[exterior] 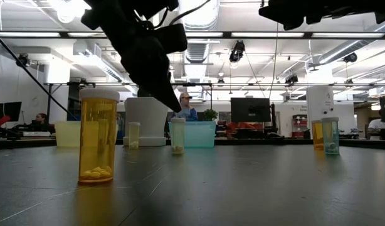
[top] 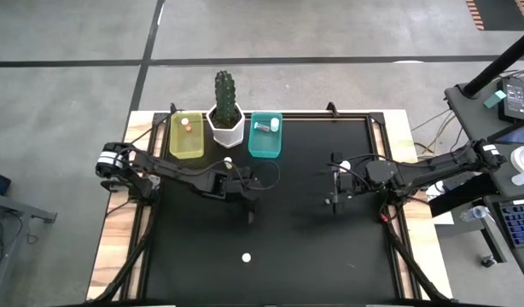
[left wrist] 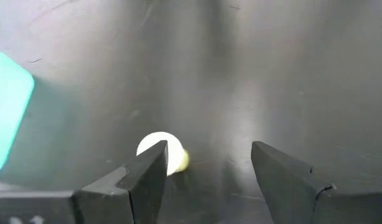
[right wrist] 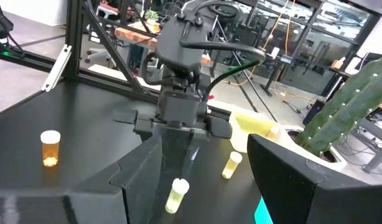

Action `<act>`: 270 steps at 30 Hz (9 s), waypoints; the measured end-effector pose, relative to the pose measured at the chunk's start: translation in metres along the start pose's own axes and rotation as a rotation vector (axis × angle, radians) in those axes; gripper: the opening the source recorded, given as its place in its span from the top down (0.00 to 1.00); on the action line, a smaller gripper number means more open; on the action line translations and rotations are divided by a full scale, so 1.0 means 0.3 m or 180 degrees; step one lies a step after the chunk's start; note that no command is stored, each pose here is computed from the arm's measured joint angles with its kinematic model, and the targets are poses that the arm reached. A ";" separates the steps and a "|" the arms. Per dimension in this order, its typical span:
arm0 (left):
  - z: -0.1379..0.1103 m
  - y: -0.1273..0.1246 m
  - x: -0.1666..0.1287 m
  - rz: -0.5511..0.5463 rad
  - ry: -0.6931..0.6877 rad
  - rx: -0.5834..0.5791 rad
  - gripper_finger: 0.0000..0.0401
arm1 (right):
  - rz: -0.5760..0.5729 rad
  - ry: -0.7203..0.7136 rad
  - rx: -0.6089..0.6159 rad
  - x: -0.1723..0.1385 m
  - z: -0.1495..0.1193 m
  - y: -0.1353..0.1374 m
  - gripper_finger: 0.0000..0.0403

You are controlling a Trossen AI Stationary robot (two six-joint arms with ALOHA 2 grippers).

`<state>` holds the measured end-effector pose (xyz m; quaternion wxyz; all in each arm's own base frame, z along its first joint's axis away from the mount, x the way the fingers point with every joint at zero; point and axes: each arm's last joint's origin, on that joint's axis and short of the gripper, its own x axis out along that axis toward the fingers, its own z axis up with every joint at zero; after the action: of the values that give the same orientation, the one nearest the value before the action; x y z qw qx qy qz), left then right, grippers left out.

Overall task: Pick and place medicine bottles into bin by pill shape (circle, oval)
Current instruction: Put the yellow tablet bottle into the yellow bin, then adjust the pink tablet bottle into the yellow bin, then put the light blue tablet bottle into the yellow bin

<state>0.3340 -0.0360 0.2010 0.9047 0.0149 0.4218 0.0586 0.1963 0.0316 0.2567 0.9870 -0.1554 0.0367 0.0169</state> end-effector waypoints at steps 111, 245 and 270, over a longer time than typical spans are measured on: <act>-0.428 0.701 -0.457 0.2690 0.0149 -0.2720 0.76 | -0.0238 0.0148 0.0103 0.001 -0.011 -0.009 0.43; -0.517 1.069 -0.381 0.1651 0.1231 -0.2575 1.00 | -0.0384 0.0247 0.0291 -0.001 -0.015 -0.013 0.43; -0.320 0.846 -0.586 0.1786 0.0325 -0.2254 1.00 | -0.0386 0.0246 0.0283 -0.001 -0.015 -0.013 0.43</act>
<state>0.1249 0.1929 0.2926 0.7812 -0.1846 0.3995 0.4428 0.1959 0.0264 0.2537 0.9900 -0.1138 0.0659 -0.0506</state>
